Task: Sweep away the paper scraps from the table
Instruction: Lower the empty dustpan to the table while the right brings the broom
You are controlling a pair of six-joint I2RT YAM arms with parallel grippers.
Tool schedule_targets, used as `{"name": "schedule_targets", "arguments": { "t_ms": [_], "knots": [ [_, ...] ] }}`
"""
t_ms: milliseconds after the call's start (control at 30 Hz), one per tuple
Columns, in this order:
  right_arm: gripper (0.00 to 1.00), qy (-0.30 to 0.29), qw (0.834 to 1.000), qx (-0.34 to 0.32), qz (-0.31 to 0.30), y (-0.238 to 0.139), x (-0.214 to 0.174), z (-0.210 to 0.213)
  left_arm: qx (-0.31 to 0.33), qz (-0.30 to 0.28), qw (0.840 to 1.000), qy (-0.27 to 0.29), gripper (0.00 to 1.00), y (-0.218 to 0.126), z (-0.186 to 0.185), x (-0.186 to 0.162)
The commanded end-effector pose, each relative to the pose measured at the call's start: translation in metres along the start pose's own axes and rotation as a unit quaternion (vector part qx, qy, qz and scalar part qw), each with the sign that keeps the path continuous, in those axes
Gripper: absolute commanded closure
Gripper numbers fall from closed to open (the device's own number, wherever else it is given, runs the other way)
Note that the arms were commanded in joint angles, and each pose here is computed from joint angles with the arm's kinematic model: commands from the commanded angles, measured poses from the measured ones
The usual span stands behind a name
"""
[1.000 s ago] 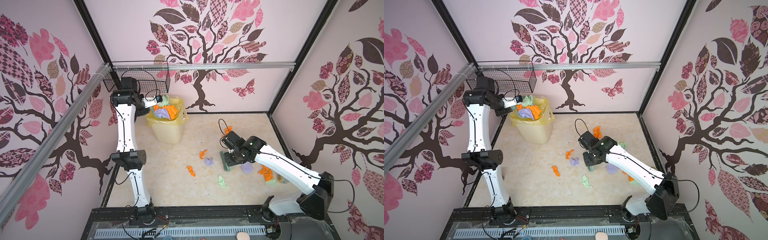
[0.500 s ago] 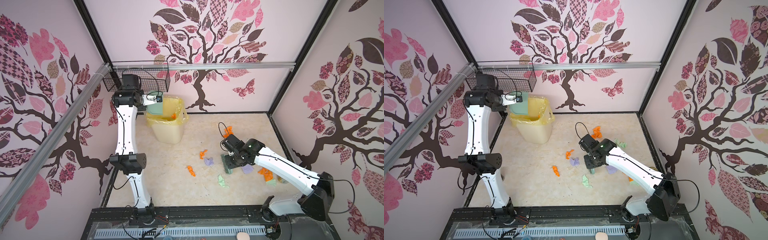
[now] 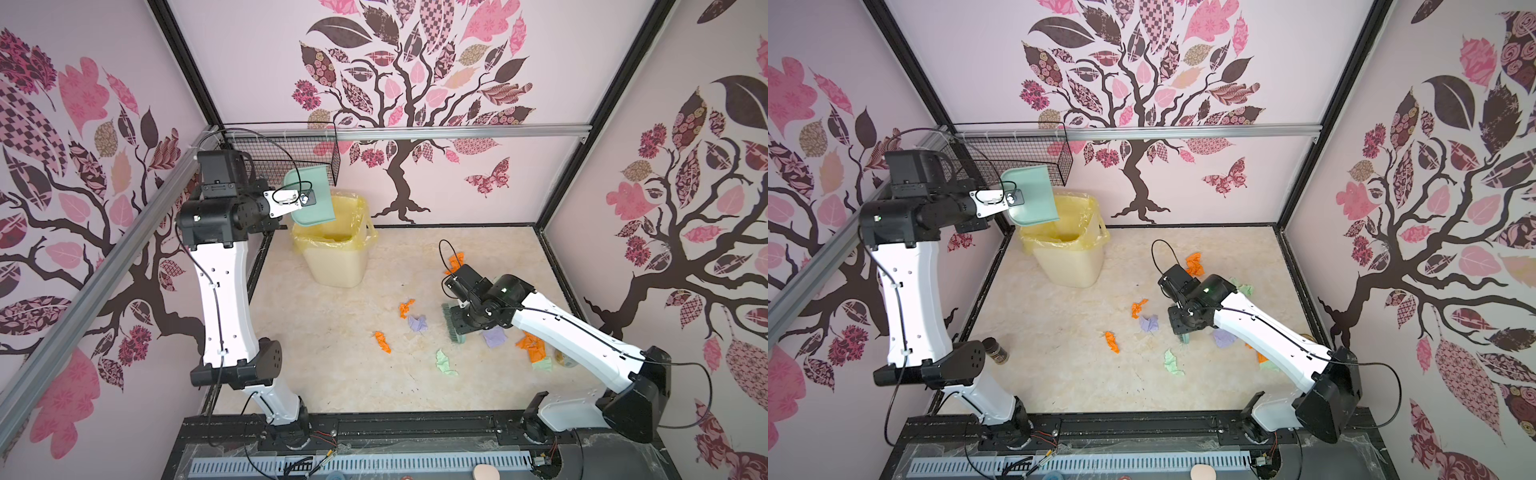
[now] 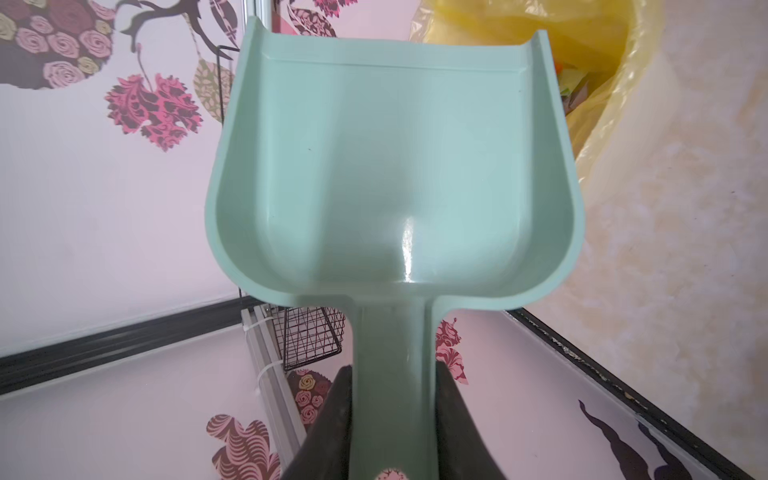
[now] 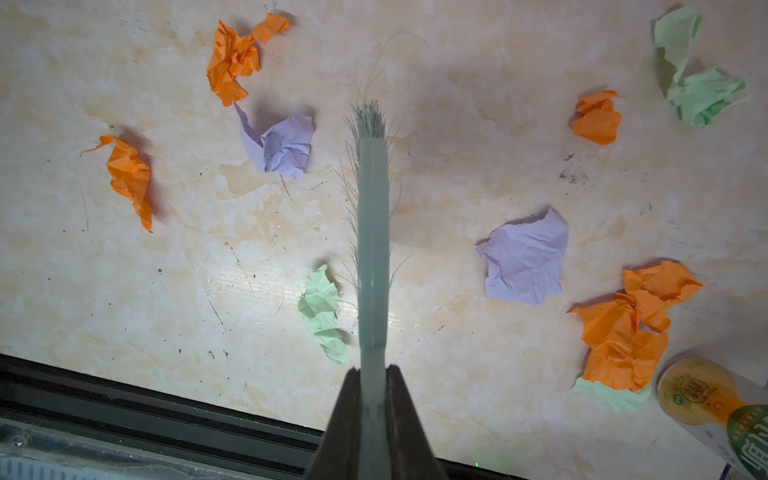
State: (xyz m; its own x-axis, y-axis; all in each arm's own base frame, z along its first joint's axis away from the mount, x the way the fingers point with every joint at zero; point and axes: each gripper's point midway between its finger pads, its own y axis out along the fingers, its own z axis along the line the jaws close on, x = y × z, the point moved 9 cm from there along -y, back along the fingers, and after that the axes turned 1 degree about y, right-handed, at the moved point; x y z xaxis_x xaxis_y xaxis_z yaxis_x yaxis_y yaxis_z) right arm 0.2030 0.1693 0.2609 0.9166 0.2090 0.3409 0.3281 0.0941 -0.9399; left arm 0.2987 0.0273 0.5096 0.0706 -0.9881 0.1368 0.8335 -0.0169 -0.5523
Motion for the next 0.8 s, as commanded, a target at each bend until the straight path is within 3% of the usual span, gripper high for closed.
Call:
{"name": "schedule_targets", "arguments": {
  "t_ms": [0, 100, 267, 400, 567, 767],
  "knots": [
    [1.00, 0.002, 1.000, 0.000, -0.017, -0.014, 0.004, -0.003, -0.116, -0.046, 0.991, -0.043, 1.00, 0.006, -0.033, 0.000],
    [1.00, 0.001, 1.000, -0.001, -0.025, -0.018, 0.005, -0.004, -0.181, -0.077, 0.978, -0.073, 1.00, -0.009, -0.061, 0.005],
    [1.00, -0.003, 0.998, 0.022, -0.054, -0.038, 0.022, 0.003, -0.228, -0.090, 0.964, -0.098, 1.00, -0.015, -0.126, 0.005],
    [1.00, -0.016, 0.990, 0.129, -0.057, -0.056, 0.038, 0.026, -0.262, -0.081, 0.955, -0.117, 1.00, -0.014, -0.176, -0.003],
    [1.00, -0.028, 0.948, 0.317, -0.010, -0.046, 0.040, 0.068, -0.320, -0.071, 0.934, -0.139, 1.00, -0.007, -0.227, -0.011],
    [1.00, 0.006, 0.903, 0.427, 0.040, -0.006, 0.037, 0.113, -0.334, -0.068, 0.928, -0.148, 1.00, 0.006, -0.277, -0.016]
  ]
}}
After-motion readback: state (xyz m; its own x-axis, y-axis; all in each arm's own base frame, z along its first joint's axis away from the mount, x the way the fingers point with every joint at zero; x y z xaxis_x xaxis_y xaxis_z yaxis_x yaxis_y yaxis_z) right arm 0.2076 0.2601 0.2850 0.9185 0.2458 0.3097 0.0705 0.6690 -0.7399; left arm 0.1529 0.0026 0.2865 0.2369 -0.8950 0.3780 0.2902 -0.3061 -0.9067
